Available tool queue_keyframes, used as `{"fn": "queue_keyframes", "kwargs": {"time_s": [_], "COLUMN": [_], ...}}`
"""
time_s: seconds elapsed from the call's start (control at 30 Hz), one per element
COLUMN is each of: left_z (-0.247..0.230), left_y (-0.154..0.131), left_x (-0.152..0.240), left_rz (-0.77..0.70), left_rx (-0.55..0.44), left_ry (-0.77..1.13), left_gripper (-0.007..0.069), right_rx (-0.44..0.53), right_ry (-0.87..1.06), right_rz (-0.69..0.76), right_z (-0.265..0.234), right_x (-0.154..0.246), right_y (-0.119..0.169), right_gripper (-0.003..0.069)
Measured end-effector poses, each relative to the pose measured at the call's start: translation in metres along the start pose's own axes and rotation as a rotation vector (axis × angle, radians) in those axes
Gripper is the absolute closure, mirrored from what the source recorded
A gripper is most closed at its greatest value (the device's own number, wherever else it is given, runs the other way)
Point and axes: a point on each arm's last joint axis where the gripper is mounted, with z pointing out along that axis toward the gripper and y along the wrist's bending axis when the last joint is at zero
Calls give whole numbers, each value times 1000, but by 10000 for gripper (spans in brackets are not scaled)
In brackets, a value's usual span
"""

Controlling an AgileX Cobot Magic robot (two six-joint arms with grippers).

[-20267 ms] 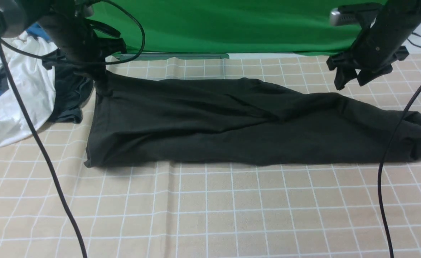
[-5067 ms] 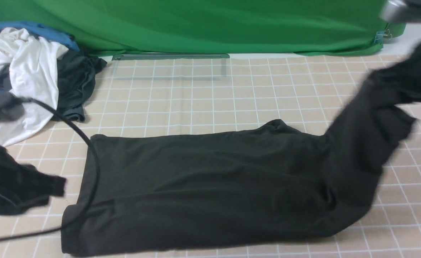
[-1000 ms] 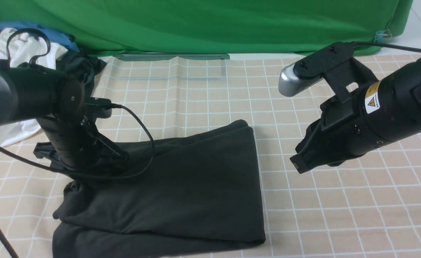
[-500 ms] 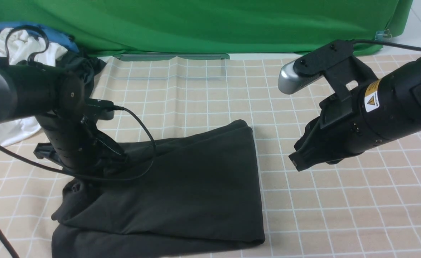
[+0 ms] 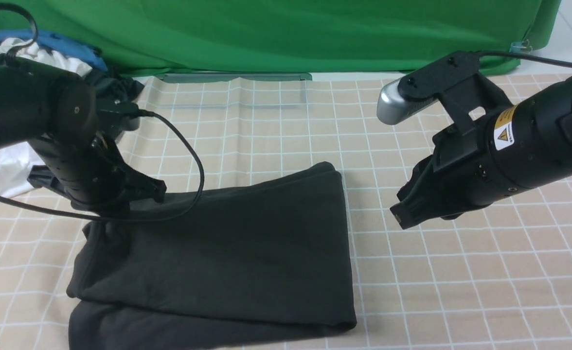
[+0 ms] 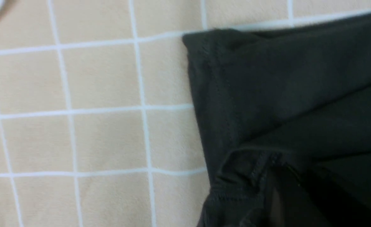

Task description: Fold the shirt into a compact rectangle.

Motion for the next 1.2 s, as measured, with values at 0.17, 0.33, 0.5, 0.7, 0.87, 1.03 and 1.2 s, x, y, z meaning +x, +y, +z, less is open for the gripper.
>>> {"fn": "queue_keyframes", "kwargs": {"time_s": [0.17, 0.33, 0.5, 0.7, 0.87, 1.03, 1.2], "left_z": [0, 0, 9, 17, 1, -30, -23], "left_y": [3, 2, 0, 0, 3, -3, -13], "left_x": [-4, -6, -13, -17, -13, 0, 41], "left_rz": [-30, -45, -40, -3, -13, -23, -55], "left_rx": [-33, -25, -9, -25, -40, 83, 192], "left_ry": [-42, -62, -117, -146, -109, -127, -40], "left_gripper": [588, 583, 487, 326, 320, 508, 608], "right_rx": [0, 0, 0, 0, -2, -12, -15], "right_ry": [-7, -8, -11, -14, -9, -9, -3], "right_rz": [0, 0, 0, 1, 4, 14, 16], "right_z": [0, 0, 0, 0, 0, 0, 0], "right_x": [-1, -1, -1, -1, -1, -1, 0], "right_y": [0, 0, 0, 0, 0, 1, 1], "right_gripper": [621, 621, 621, 621, 621, 621, 621]}}
